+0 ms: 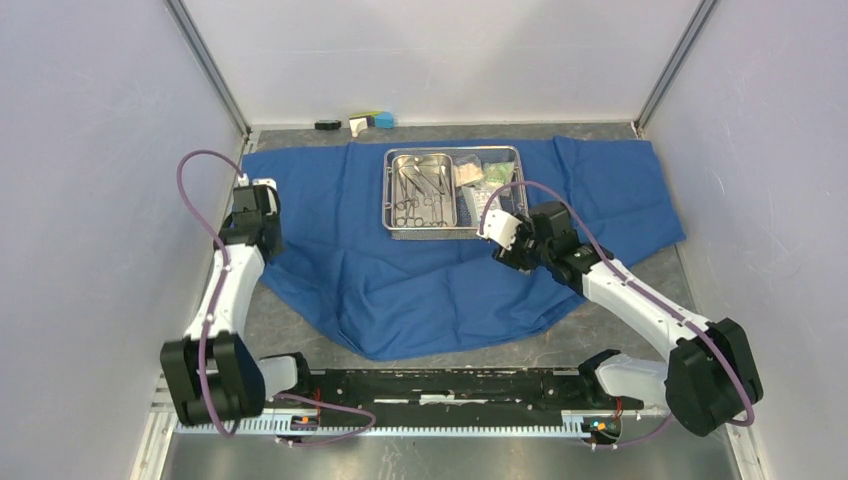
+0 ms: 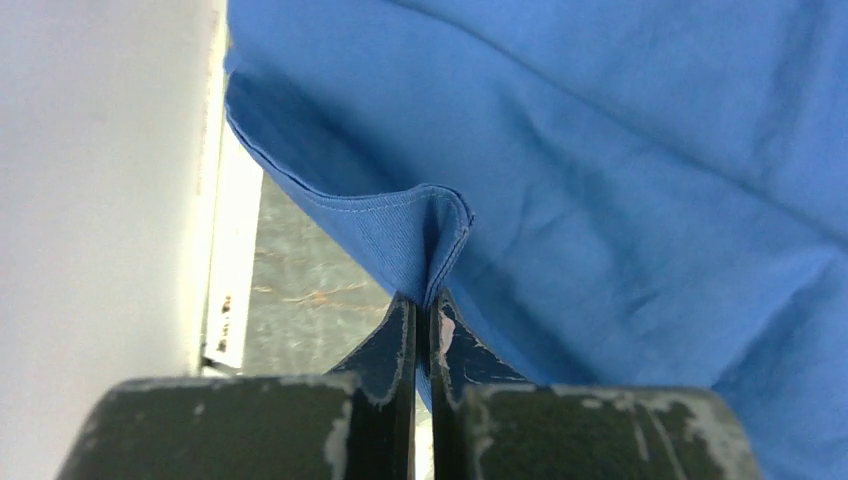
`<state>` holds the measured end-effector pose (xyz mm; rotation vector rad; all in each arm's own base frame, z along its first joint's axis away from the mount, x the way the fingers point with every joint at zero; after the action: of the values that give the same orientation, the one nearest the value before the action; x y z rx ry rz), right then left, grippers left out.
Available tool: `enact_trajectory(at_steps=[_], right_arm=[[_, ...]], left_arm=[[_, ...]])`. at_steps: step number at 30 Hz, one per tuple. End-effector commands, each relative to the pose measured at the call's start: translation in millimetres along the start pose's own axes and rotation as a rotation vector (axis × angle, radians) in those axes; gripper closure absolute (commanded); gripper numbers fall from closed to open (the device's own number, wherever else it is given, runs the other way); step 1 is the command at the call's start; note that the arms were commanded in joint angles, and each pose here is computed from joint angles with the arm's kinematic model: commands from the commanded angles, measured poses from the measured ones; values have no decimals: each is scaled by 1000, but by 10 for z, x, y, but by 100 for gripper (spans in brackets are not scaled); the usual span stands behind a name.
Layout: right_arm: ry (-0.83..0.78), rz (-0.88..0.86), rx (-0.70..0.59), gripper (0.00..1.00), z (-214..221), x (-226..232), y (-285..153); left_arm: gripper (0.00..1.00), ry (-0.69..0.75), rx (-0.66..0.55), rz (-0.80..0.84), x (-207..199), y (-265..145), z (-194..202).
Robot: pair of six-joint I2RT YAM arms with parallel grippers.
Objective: Open and lay out the surgical kit
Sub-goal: Smooth out the surgical kit at the center of the board.
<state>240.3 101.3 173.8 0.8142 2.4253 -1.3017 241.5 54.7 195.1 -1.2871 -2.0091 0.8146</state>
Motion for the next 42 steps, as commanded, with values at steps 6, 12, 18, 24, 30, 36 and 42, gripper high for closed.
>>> enact_trajectory(at_steps=[6, 12, 18, 24, 30, 36, 42], right_arm=[[283, 273, 94, 34, 221, -583, -371], [483, 512, 203, 27, 550, -760, -540], [623, 640, 249, 20, 778, -949, -670], [753, 593, 366, 22, 1261, -940, -851], [769, 497, 500, 27, 1664, -677, -1040], [825, 438, 529, 25, 1921, -574, -972], [952, 403, 462, 20, 2108, -648, -791]], left_arm=[[98, 317, -111, 73, 201, -382, 121], [98, 277, -149, 210, 45, -296, 20], [98, 269, -127, 329, -124, -139, -42], [98, 294, -161, 398, -256, -122, -140], [98, 327, -230, 425, -385, -175, -263], [98, 339, -241, 438, -507, -186, -348], [98, 354, -243, 440, -635, -226, -352]])
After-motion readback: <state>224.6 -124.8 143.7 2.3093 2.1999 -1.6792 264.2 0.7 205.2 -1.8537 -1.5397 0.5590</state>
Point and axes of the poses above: each gripper's point midway between its finger pads, its own y axis out along the fingers, its own x axis along the line the jaws close on, z = x × y, the point moved 10 cm from there along -y, back along the fingers, and after that the axes turned 5 degrees about -y, right-handed, at the moved point
